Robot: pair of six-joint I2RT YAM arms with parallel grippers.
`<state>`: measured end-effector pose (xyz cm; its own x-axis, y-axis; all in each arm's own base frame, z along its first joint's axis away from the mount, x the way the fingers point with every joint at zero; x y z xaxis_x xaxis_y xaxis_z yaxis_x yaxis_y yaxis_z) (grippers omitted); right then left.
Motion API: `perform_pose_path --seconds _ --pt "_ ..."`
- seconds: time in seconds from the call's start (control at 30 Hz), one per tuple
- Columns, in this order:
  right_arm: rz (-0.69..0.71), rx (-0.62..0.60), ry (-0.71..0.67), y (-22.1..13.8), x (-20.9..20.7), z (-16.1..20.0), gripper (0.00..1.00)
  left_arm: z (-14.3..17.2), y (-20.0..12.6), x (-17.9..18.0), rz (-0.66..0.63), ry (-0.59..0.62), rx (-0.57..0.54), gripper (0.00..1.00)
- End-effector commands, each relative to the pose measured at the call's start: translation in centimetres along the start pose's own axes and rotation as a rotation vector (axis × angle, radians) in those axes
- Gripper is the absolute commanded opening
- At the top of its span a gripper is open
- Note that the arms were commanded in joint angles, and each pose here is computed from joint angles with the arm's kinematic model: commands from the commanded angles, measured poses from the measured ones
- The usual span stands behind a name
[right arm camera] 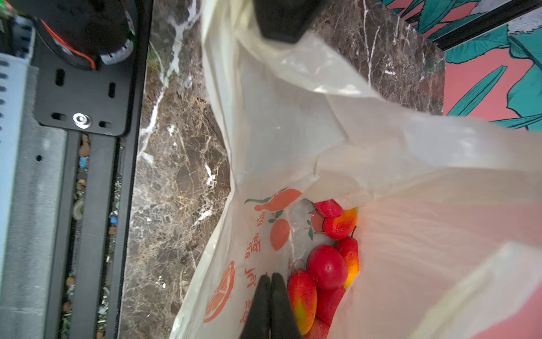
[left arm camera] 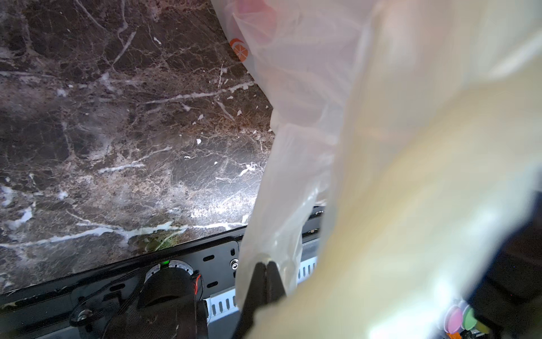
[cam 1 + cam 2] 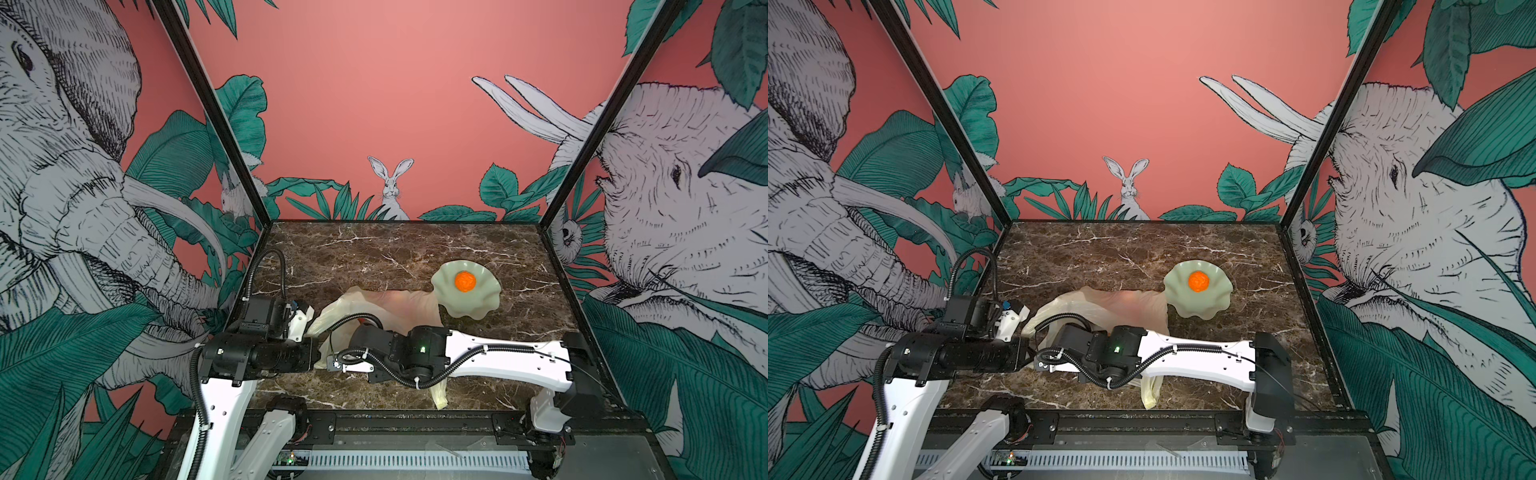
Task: Take fruits out of the plastic bag
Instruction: Take out the fake fruit from the plastic bag.
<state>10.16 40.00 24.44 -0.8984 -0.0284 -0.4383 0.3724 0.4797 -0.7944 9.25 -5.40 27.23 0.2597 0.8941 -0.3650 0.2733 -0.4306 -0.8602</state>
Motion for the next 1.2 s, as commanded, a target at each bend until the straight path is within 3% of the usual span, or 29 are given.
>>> perform_pose_path --seconds 0.0,0.2,0.47,0.57,0.73,0.93,1.07,1.17 --pt "0.049 0.037 -0.040 1.8 -1.6 0.3 0.00 -0.2 -0.5 -0.5 0.028 0.011 -0.017 0.00" --pt "0.095 0.088 0.002 4.1 -3.9 1.8 0.00 0.2 -0.8 -0.7 0.040 0.012 -0.020 0.00" --pt "0.255 0.158 0.046 6.2 -7.5 3.4 0.00 0.6 -1.1 -0.9 0.050 0.009 -0.027 0.00" --pt "0.314 0.182 0.091 6.2 -9.3 3.9 0.10 0.7 -0.9 -0.9 0.050 0.004 -0.016 0.00" --pt "0.400 0.260 0.145 6.3 -11.9 5.6 0.12 0.9 -0.6 -0.8 0.052 -0.001 -0.006 0.00" --pt "0.303 0.303 0.185 7.0 -11.1 6.9 0.24 0.7 -0.1 -0.7 0.069 -0.017 -0.006 0.00" --pt "0.256 0.290 0.238 7.5 -10.1 7.7 0.38 0.0 -0.3 -0.9 0.074 -0.015 -0.036 0.00" --pt "0.249 0.277 0.274 7.8 -9.8 8.2 0.41 -0.8 0.0 -1.1 0.105 -0.002 -0.062 0.00"
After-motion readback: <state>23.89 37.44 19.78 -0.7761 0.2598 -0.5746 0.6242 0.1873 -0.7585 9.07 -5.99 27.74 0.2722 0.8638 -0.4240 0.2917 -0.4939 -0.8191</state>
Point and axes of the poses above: each gripper's point midway between its finger pads, its own y axis out along the fingers, its own x axis along the line the jaws close on, z = x × y, the point moved 7 cm from there along -y, back along the fingers, and after that the axes turned 6 degrees about y, right-handed, at the moved point
